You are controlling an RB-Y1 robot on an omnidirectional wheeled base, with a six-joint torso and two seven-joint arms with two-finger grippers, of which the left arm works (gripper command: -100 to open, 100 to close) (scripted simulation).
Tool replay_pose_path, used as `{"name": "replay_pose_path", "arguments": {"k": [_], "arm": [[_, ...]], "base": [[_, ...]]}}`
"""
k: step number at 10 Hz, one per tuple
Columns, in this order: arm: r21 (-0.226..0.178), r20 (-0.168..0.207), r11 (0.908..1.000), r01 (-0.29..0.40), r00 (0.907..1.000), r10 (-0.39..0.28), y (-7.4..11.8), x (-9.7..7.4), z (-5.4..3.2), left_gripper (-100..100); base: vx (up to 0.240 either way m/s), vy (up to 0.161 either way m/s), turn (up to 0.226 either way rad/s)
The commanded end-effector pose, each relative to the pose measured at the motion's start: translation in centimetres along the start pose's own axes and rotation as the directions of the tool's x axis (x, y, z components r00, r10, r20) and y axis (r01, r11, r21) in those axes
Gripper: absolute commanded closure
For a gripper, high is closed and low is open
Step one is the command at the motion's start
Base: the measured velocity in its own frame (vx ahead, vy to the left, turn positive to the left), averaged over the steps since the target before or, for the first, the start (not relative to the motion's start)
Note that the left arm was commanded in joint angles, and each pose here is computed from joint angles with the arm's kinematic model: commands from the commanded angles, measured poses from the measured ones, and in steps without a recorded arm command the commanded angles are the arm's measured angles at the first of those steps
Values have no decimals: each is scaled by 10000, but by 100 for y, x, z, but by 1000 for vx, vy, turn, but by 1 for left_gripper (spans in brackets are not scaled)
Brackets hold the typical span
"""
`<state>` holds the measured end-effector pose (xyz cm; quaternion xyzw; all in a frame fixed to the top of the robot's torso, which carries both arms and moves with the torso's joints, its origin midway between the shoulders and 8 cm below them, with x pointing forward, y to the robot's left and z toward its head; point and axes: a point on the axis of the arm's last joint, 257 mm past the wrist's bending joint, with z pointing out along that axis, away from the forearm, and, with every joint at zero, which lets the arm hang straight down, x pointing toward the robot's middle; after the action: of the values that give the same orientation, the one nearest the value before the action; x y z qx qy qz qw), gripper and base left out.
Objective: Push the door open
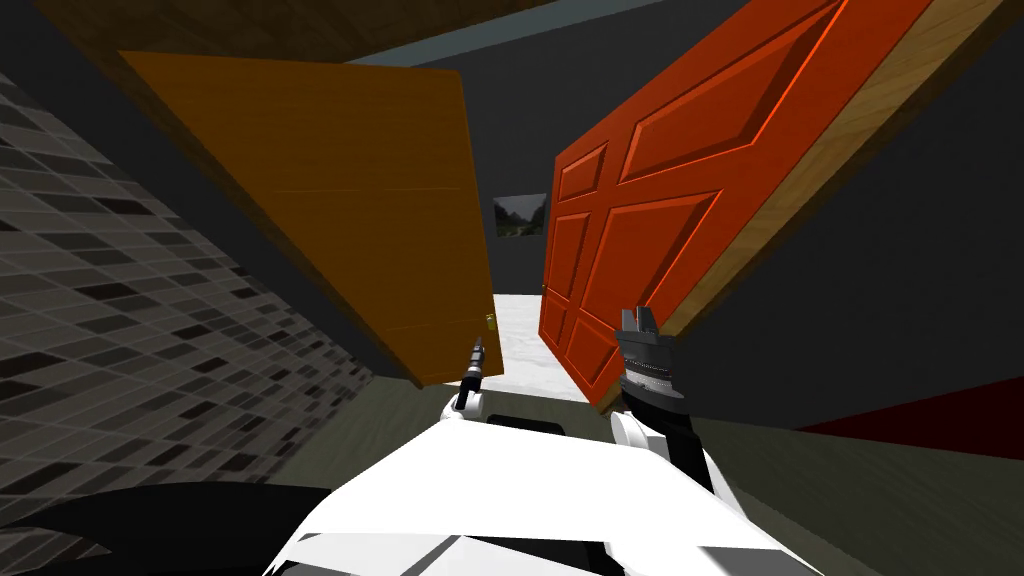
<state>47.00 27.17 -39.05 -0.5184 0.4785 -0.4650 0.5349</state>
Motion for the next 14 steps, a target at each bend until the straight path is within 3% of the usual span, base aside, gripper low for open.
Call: {"name": "replay_pose_path", "arguments": {"k": [1, 6, 12, 13, 14], "arm": [[31, 35, 10000, -79, 10000, 79, -7, -55, -3, -100], [89, 171, 9998, -151, 9997, 150, -7, -146, -20, -100], [88, 260, 9999, 63, 9996, -65, 14, -73, -60, -100], [88, 260, 9999, 63, 9996, -65, 14, -73, -60, 100], [88, 260, 9999, 63, 9996, -65, 14, -73, -60, 100]], "base": [[171, 21, -16], [202, 23, -27], [177, 20, -16], [-13, -6, -4], [-22, -6, -5]]}}
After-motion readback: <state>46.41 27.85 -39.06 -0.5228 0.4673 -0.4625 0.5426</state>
